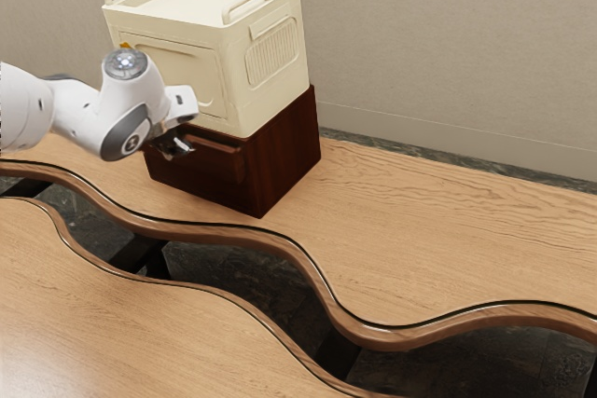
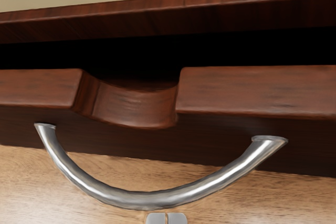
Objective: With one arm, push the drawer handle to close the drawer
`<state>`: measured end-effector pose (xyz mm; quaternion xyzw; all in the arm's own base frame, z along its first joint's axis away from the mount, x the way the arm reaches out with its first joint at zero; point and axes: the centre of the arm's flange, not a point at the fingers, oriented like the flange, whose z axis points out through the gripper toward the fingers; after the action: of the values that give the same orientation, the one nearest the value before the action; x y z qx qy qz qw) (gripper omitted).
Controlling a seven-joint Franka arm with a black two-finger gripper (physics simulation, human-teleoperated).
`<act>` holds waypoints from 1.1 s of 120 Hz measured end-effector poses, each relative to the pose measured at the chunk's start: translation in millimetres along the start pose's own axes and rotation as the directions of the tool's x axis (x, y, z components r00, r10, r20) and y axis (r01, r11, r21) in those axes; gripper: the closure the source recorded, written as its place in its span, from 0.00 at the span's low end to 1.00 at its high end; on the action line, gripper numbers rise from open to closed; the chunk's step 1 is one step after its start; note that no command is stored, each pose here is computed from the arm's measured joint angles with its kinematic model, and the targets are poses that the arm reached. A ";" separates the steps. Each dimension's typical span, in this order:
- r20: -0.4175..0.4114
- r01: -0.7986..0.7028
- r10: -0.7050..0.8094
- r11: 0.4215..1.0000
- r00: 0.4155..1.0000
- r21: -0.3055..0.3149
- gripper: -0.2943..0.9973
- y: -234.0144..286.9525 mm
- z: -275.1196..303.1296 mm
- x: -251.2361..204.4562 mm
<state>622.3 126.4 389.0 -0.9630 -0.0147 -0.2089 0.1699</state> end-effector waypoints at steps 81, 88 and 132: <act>-0.015 -0.009 0.008 0.999 1.000 -0.042 0.84 15.5 -5.9 1.5; -0.018 -0.004 0.003 0.998 1.000 -0.063 0.84 16.6 -36.1 3.2; 0.173 -0.016 0.053 0.978 0.983 -0.207 0.68 29.7 -180.6 -33.5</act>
<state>522.9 39.7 520.3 -0.9902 0.0084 -0.1196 0.0714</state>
